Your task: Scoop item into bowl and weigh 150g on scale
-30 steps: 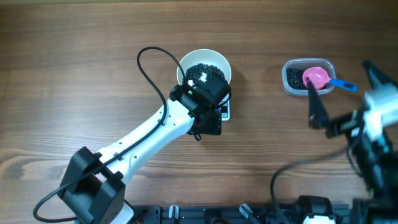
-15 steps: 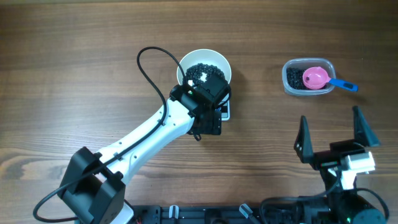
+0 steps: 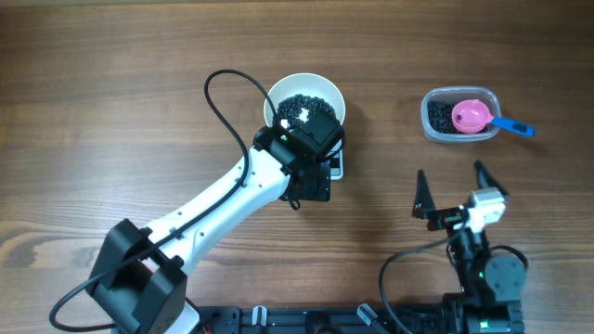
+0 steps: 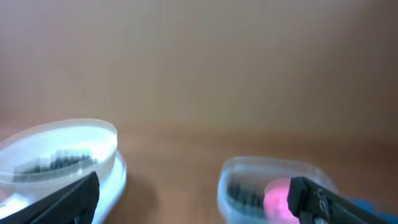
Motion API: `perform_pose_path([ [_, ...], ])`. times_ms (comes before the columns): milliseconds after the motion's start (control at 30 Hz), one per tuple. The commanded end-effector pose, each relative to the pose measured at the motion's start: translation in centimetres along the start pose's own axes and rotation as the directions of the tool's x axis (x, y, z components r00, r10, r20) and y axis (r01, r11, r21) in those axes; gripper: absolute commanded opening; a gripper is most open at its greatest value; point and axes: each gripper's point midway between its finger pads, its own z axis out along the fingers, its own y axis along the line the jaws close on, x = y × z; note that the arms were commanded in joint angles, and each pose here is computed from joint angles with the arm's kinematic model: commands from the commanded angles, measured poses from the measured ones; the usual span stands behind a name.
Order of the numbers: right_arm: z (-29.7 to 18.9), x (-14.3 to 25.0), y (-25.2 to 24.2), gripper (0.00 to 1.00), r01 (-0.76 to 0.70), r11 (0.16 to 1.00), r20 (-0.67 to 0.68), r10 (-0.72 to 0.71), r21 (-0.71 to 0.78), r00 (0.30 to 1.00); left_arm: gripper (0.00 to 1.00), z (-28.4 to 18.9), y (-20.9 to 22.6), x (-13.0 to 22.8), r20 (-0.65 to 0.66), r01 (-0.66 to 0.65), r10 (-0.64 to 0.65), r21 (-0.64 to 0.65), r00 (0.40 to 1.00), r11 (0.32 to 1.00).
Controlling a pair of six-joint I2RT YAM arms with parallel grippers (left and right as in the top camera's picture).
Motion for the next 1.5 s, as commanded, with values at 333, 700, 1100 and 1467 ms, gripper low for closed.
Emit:
perform_pose_path([
  [333,0.0,0.0,1.3,1.00,-0.019,0.999,0.002,0.019,-0.045,1.000,1.00,0.3,0.4,-0.1,0.003,0.010,-0.010,-0.024,1.000,1.000],
  [700,0.0,0.0,1.3,1.00,-0.019,0.999,0.002,0.019,-0.045,1.000,1.00,0.3,0.4,-0.1,0.003,0.010,-0.010,-0.024,1.000,1.000],
  [1100,0.0,0.0,1.3,1.00,-0.019,0.999,0.002,0.019,-0.045,1.000,1.00,0.3,0.4,-0.1,0.003,0.010,-0.010,-0.024,1.000,1.000],
  [1467,0.0,0.0,1.3,1.00,-0.019,0.999,0.002,0.019,-0.045,1.000,1.00,0.3,0.4,-0.1,0.003,0.010,-0.010,-0.024,1.000,1.000],
])
